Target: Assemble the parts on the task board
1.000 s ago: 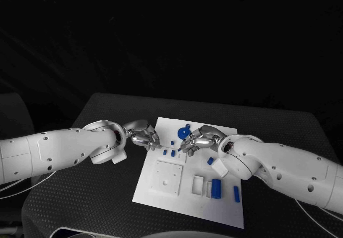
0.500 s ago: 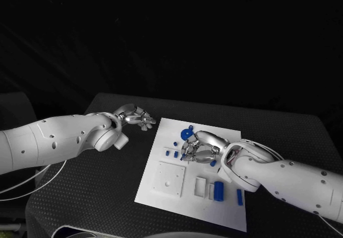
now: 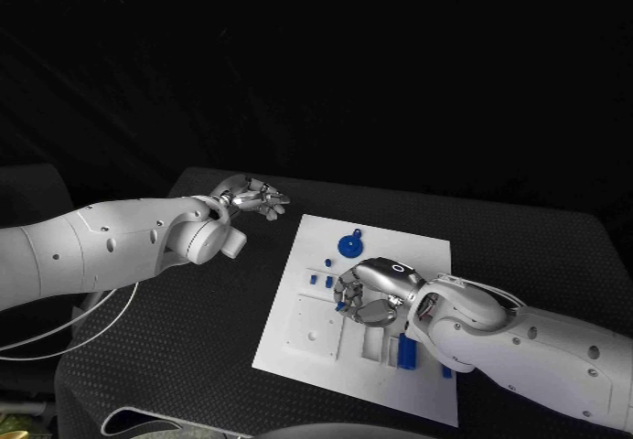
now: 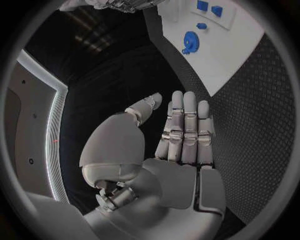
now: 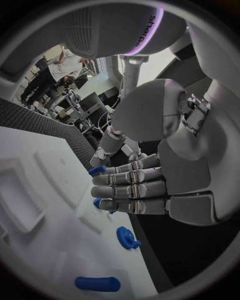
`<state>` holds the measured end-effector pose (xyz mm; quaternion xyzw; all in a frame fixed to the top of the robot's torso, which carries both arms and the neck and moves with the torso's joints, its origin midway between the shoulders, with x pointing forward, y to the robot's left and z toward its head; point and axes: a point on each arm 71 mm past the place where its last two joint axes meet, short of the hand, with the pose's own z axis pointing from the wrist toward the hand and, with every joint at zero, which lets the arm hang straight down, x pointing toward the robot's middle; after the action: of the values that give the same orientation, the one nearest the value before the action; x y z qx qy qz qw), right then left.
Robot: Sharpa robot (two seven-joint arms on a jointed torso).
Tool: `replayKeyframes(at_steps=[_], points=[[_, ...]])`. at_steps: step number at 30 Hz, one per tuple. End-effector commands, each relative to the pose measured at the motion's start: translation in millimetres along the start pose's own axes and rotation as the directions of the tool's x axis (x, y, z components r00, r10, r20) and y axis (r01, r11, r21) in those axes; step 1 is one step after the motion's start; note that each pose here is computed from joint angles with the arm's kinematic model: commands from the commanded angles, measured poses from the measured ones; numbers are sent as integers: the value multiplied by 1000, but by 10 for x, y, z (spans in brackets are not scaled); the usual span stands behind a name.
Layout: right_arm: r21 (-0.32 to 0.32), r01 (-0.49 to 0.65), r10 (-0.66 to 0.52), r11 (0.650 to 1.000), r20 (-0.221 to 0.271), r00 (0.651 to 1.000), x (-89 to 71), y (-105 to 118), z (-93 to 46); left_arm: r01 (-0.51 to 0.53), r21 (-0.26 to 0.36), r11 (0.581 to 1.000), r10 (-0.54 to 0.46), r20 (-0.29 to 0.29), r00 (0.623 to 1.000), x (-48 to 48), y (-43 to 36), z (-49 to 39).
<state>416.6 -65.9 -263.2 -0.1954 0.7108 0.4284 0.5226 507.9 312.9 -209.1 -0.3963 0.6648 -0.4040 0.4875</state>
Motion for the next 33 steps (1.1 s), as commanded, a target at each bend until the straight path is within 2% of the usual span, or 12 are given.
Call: replayKeyframes(at_steps=[1, 15, 23, 33], points=[[-45, 101, -100, 994, 29, 995, 21, 42, -3, 35, 27, 999, -36, 14, 999, 3, -44, 8], [-39, 102, -101, 994, 23, 995, 214, 86, 24, 47, 32, 998, -47, 3, 999, 39, -58, 12], [-36, 105, -104, 994, 15, 994, 243, 89, 63, 54, 36, 998, -53, -11, 999, 77, -71, 10], [-22, 124, -125, 992, -25, 992, 276, 65, 96, 57, 36, 998, -56, -22, 998, 113, -83, 10]])
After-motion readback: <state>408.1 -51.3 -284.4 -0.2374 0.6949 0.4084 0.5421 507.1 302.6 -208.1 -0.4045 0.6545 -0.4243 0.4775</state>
